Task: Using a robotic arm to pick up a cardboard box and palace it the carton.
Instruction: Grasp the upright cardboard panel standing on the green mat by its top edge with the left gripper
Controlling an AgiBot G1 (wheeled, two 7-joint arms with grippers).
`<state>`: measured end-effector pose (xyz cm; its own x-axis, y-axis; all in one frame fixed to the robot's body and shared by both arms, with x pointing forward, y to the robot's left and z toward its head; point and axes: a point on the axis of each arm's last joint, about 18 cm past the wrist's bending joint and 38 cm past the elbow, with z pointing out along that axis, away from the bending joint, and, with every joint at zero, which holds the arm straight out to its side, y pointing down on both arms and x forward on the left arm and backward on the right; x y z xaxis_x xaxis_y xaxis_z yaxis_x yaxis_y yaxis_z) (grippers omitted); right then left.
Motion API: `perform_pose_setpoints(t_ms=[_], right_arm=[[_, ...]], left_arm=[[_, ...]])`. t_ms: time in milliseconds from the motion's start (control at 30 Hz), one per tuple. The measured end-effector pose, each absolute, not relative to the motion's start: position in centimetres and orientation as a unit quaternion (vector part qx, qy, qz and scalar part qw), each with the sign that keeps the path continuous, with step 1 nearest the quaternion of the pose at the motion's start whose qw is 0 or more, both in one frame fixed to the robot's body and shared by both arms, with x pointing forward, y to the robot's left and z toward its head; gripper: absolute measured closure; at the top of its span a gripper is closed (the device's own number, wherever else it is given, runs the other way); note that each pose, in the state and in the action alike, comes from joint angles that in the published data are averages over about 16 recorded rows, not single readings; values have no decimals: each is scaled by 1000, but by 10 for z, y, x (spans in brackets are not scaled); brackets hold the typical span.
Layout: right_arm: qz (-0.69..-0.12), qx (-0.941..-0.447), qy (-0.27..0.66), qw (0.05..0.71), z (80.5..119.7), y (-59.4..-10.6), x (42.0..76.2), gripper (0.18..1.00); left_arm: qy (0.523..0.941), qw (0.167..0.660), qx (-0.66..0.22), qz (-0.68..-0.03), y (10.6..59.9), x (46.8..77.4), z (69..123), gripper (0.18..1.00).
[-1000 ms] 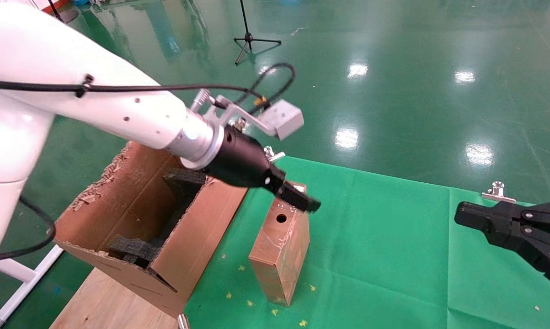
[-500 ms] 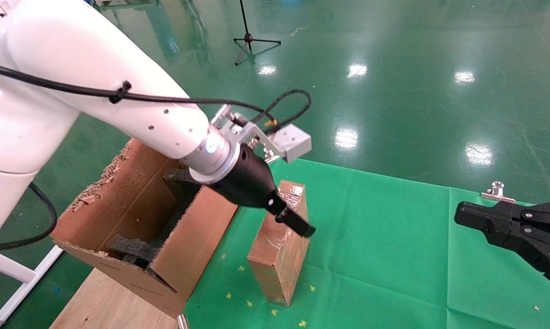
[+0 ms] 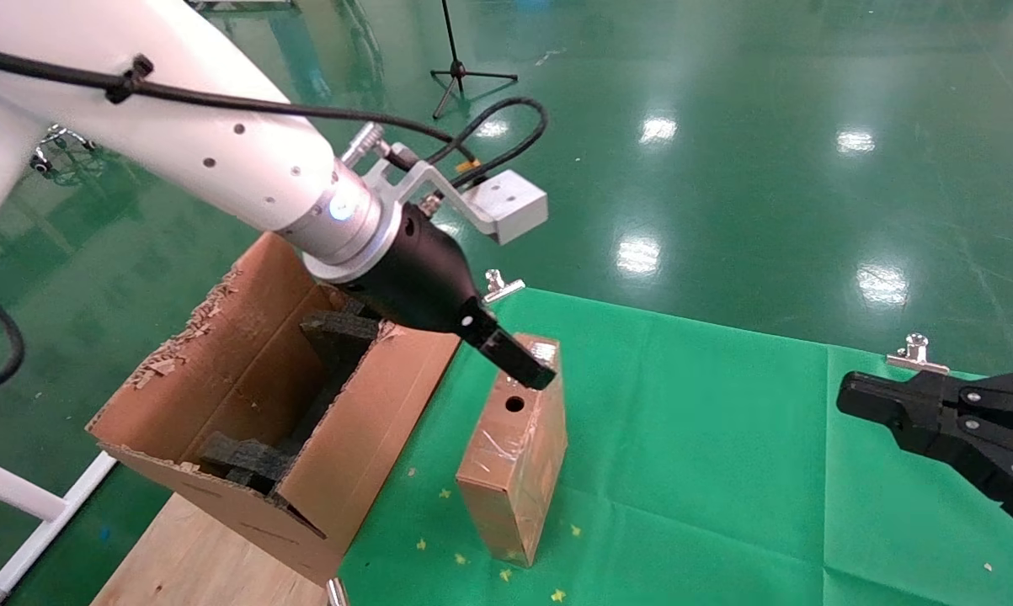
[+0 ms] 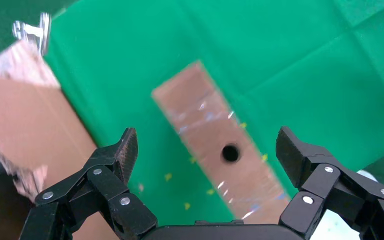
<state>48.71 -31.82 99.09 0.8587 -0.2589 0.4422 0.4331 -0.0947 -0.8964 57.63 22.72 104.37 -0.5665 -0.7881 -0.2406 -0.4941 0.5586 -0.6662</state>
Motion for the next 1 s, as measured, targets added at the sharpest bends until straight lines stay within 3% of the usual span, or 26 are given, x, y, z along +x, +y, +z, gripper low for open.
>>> perform_pose_setpoints(t_ms=[433,1000], right_arm=[[-258,-693,-63,670,991,-318,487,988],[-258,-693,-63,670,991,-318,487,984]], left_arm=[[844,249,-404,-250,218,585,1015,183],[845,260,-410,-224,214,595,998,183]])
